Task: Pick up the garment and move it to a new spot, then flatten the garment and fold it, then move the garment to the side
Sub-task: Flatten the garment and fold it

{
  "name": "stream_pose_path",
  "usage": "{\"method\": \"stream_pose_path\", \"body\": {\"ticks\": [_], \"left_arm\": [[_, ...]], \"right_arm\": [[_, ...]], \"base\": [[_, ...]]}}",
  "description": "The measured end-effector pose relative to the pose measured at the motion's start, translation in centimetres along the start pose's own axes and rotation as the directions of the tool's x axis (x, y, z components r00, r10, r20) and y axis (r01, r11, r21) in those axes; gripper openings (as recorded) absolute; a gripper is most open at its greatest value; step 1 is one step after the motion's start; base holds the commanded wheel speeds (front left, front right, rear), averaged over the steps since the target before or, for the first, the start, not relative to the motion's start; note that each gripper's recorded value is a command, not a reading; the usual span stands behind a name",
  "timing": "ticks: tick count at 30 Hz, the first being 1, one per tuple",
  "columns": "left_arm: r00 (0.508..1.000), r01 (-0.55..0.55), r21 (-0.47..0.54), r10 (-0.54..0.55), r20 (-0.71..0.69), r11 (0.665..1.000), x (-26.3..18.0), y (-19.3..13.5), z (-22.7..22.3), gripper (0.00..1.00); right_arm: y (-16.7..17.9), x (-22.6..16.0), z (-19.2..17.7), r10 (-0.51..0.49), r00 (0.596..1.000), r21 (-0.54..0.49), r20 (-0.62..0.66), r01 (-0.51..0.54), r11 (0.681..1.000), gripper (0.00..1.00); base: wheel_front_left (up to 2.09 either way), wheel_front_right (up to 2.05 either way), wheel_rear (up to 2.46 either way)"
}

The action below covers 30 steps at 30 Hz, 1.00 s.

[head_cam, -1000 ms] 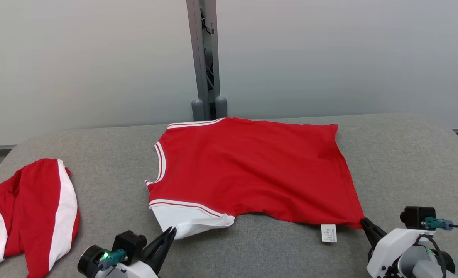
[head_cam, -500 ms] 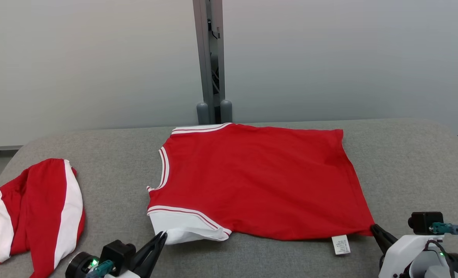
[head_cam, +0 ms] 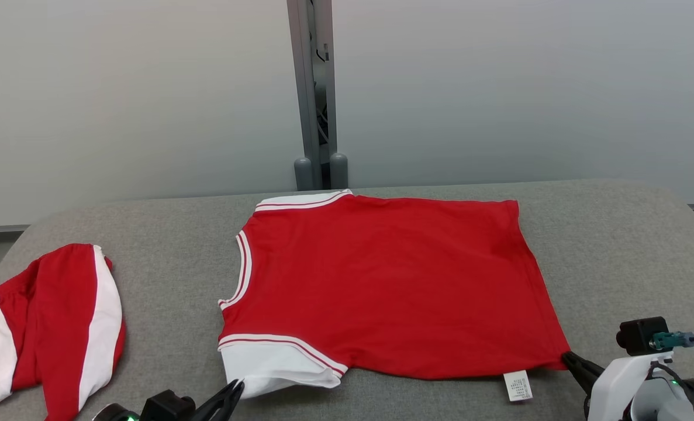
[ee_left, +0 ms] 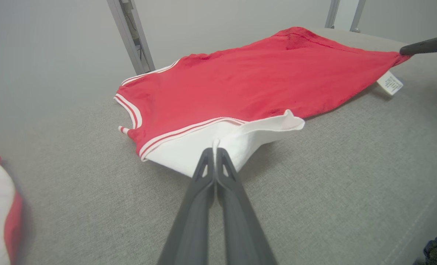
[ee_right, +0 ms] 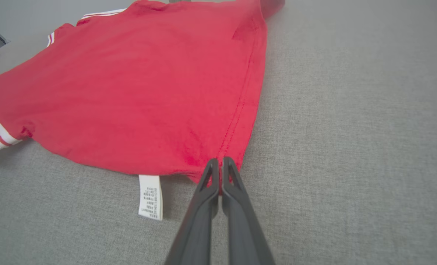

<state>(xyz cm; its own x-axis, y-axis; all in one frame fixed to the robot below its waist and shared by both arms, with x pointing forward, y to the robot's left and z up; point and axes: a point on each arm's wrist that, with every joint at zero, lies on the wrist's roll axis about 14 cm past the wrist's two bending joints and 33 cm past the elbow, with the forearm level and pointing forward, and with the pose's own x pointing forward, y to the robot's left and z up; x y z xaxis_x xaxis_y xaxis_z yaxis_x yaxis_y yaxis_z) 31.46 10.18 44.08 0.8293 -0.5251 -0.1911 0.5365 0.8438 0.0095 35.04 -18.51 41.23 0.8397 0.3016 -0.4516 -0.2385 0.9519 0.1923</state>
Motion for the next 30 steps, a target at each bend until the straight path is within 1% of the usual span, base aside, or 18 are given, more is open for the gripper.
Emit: {"method": "stream_pose_path", "body": {"ticks": [4,11,14,17,21,24,27,30], "left_arm": [[0.999,0.015,0.015,-0.014,-0.032,1.000,-0.4,0.2,-0.8,0.00],[0.988,0.084,0.028,-0.079,-0.132,0.996,-1.9,-0.8,-3.5,0.00],[0.983,0.088,0.026,-0.083,-0.165,0.996,-2.5,-0.2,-4.2,0.00],[0.973,0.107,0.012,-0.102,-0.205,0.994,-3.3,-0.4,-5.0,0.00],[0.953,0.164,-0.013,-0.162,-0.255,0.986,-4.6,-1.5,-5.7,0.00],[0.945,0.184,-0.031,-0.186,-0.271,0.982,-5.2,-1.7,-5.7,0.00],[0.944,0.200,-0.034,-0.202,-0.260,0.979,-5.4,-1.3,-4.5,0.00],[0.921,0.257,-0.066,-0.265,-0.284,0.964,-6.3,-2.9,-4.6,0.00]], "right_arm": [[-0.1,-0.3,-0.5,0.013,0.999,0.004,-0.045,-0.013,1.000,0.00],[0.4,-0.8,-2.0,0.053,0.986,0.034,-0.159,-0.049,0.998,0.00],[0.5,-1.1,-2.6,0.071,0.975,0.044,-0.212,-0.063,0.997,0.00],[0.6,-1.6,-3.1,0.089,0.963,0.062,-0.255,-0.076,0.995,0.00],[0.5,-2.6,-4.1,0.107,0.940,0.083,-0.324,-0.085,0.993,0.00],[0.7,-3.0,-4.4,0.120,0.929,0.101,-0.350,-0.090,0.991,0.00],[1.0,-3.4,-4.6,0.143,0.915,0.120,-0.378,-0.104,0.987,0.00],[1.3,-4.1,-5.4,0.163,0.892,0.149,-0.422,-0.109,0.983,0.00]], "base": [[0.00,0.00,0.00],[0.00,0.00,0.00],[0.00,0.00,0.00],[0.00,0.00,0.00],[0.00,0.00,0.00],[0.00,0.00,0.00],[0.00,0.00,0.00],[0.00,0.00,0.00]]}}
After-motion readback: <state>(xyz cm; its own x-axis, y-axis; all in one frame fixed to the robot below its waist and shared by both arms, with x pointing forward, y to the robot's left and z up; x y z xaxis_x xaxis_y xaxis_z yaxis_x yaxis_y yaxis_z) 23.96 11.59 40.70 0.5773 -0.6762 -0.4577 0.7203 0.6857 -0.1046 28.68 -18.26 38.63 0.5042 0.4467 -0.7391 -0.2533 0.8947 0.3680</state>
